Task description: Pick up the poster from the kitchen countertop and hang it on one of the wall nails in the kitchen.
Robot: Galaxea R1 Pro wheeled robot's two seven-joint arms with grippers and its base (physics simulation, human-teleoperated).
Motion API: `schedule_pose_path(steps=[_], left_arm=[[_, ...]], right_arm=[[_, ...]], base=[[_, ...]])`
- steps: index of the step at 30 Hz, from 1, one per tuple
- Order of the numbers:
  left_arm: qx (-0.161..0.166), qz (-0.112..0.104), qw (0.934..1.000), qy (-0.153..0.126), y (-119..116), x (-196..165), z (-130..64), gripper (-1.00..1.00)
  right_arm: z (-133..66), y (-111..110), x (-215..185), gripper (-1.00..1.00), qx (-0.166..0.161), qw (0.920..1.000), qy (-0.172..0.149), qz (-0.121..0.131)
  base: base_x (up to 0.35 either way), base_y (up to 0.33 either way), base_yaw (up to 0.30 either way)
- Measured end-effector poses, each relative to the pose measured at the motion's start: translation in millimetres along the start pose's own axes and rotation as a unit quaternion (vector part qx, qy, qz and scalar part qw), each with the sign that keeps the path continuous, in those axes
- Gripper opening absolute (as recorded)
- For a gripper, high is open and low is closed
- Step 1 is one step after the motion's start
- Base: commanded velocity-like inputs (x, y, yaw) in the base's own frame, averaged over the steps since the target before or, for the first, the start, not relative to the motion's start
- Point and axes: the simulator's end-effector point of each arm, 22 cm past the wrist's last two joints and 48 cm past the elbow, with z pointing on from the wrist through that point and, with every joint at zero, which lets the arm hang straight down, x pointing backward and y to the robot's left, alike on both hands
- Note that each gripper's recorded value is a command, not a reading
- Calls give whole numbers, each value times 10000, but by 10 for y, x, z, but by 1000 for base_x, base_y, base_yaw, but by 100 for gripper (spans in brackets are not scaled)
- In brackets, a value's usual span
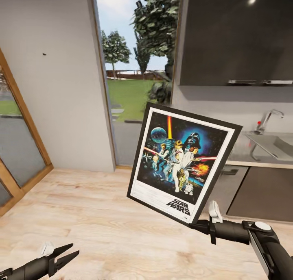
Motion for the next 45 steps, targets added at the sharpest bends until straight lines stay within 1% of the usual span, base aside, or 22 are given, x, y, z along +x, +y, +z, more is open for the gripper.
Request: schedule_pose_path(steps=[21, 26, 45], left_arm=[[-3, -22, 10000, 12, 9, 16, 3, 100], [-2, -29, 10000, 17, 10, 23, 4, 100], [2, -26, 10000, 19, 8, 22, 4, 100]], right_arm=[[6, -9, 20, -100, -2, 10000, 12, 24], [7, -12, 27, -100, -2, 10000, 14, 32], [0, -15, 18, -100, 4, 10000, -13, 39]], base=[[0, 296, 277], [88, 292, 261], [218, 277, 14]])
